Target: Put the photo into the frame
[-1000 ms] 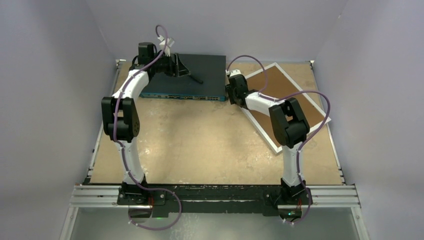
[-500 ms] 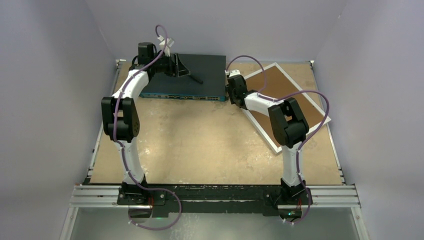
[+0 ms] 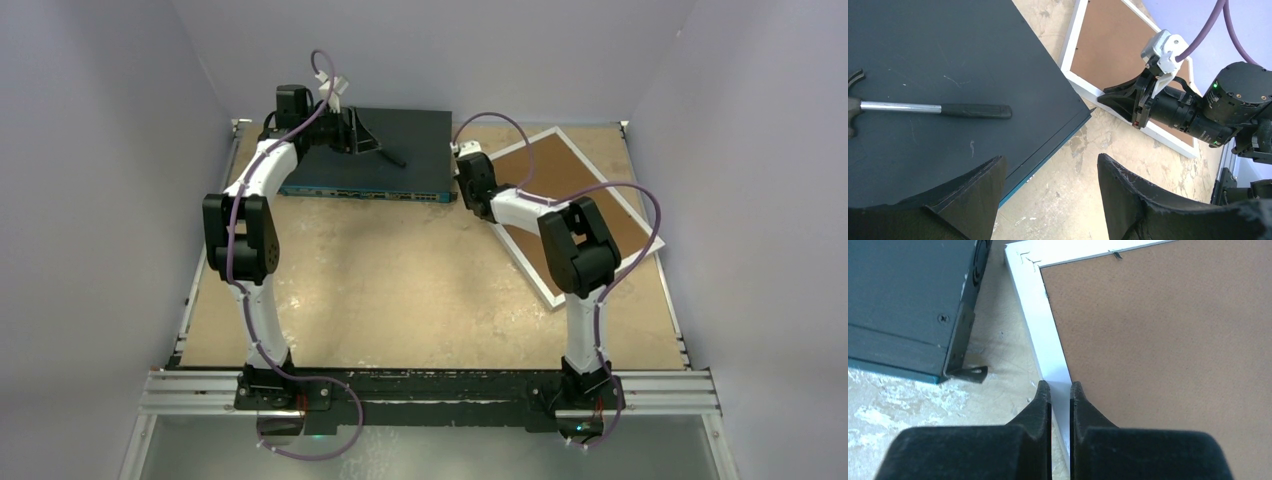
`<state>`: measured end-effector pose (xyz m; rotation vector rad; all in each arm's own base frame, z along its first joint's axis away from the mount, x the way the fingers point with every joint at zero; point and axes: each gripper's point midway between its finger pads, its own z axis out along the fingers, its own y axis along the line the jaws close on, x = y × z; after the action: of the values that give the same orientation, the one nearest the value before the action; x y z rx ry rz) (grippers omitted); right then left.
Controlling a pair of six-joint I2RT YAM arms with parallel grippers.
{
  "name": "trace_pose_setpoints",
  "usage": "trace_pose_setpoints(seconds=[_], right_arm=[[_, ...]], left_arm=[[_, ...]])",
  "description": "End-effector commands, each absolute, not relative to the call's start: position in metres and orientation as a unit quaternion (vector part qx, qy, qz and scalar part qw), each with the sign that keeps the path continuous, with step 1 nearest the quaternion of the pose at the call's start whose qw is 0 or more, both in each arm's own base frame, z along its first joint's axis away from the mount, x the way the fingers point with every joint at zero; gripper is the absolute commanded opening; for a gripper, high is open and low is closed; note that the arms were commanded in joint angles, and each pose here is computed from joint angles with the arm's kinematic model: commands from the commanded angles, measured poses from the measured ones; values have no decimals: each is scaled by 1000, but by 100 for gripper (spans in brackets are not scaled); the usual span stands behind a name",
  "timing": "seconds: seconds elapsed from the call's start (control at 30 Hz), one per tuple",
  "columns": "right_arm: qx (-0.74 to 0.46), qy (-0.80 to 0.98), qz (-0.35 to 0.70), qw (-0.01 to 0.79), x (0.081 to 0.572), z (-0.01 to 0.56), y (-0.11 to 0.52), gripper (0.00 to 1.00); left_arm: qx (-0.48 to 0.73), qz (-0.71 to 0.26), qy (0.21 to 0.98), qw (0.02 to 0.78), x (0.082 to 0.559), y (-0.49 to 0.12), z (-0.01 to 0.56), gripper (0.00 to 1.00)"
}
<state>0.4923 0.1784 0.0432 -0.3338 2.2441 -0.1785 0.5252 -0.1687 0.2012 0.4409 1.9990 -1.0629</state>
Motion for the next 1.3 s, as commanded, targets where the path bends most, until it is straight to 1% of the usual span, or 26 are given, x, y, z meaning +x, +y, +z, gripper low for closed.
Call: trace_pose_setpoints(seconds=[0.0, 0.1, 0.33, 0.47, 0.57, 0.8, 0.97, 1.17, 1.23, 1.27], right_arm=[[-102, 910, -92, 390, 462, 36, 152, 0], [-97, 916, -86, 381, 448, 34, 148, 0], [-131, 937, -52, 319, 402, 16, 149, 0], [-187, 936, -11, 298, 376, 20, 169, 0], [-213, 937, 20, 275, 357, 22, 183, 0], [-260, 936, 37, 237, 328, 17, 202, 0], [-285, 931, 49, 223, 310, 21, 212, 1], [-354, 905, 99, 217, 284, 29, 251, 0], [-372, 900, 103, 201, 272, 27, 258, 3], [-374, 901, 98, 198, 269, 26, 259, 10]], left_arm=[[188, -429, 772, 430, 523, -167, 230, 66], [188, -431, 771, 429, 523, -168, 227, 66], [197, -431, 773, 422, 516, -174, 218, 66], [217, -426, 774, 415, 511, -192, 206, 67], [236, -422, 775, 407, 507, -216, 197, 68], [254, -419, 773, 402, 514, -257, 182, 68], [254, -421, 774, 399, 515, -267, 176, 68], [248, -413, 781, 398, 514, -262, 171, 68], [251, -409, 781, 399, 513, -259, 172, 68], [251, -408, 782, 400, 512, -258, 172, 68]])
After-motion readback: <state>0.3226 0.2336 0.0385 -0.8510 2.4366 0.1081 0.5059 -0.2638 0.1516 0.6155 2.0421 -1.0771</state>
